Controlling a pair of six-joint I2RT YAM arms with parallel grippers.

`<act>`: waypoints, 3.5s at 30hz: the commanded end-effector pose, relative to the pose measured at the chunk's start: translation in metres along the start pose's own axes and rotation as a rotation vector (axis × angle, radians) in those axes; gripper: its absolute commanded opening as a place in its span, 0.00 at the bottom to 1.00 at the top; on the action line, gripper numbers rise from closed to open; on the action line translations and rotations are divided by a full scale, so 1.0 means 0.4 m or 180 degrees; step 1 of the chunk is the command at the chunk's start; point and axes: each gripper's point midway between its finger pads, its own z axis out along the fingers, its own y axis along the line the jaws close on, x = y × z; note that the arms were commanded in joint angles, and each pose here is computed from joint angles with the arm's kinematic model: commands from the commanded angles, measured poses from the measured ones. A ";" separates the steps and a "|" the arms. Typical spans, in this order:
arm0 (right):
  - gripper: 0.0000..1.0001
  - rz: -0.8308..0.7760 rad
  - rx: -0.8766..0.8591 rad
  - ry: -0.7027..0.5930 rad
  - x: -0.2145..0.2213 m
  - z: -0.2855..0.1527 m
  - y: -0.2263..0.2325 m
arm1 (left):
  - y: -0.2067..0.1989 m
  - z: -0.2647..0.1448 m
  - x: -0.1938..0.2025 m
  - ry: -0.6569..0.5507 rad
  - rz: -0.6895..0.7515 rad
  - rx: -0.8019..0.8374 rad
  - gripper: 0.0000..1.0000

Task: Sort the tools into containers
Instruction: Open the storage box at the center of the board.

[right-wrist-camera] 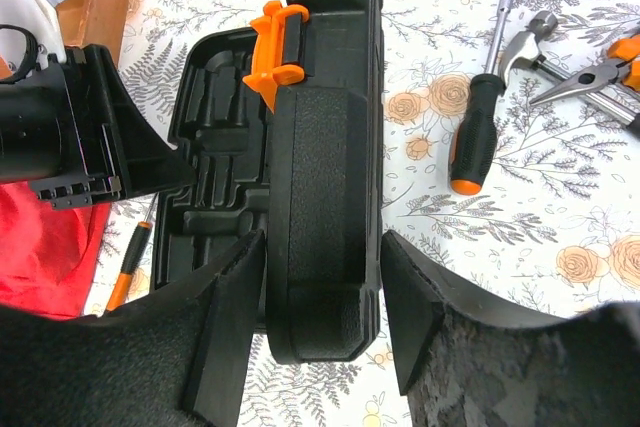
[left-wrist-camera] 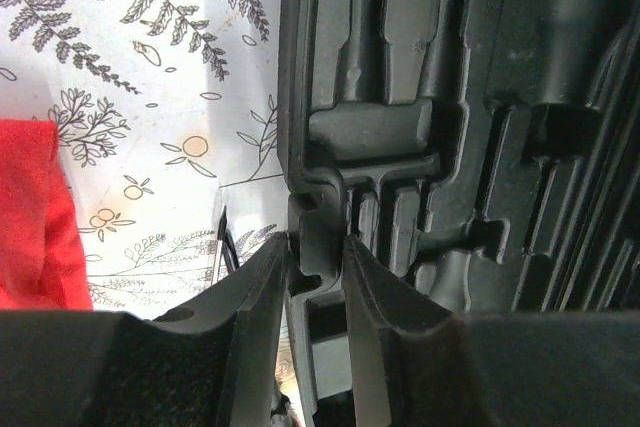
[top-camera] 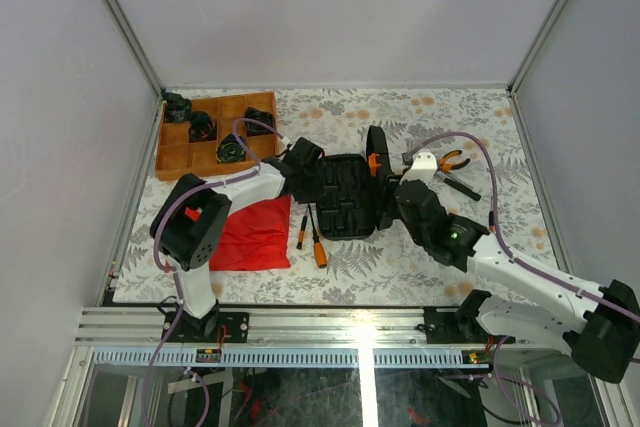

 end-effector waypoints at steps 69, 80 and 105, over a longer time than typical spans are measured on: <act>0.91 -0.1018 0.0459 0.0967 0.025 0.259 -0.093 | 0.276 -0.070 0.011 0.0051 -0.0387 -0.0325 0.00; 0.85 -0.1249 0.0586 0.1195 0.083 0.331 -0.104 | 0.273 -0.070 0.015 0.0075 -0.0372 -0.0296 0.00; 0.74 -0.1340 0.1283 0.1078 0.021 0.336 -0.231 | 0.277 -0.074 0.015 0.0066 -0.0360 -0.0323 0.00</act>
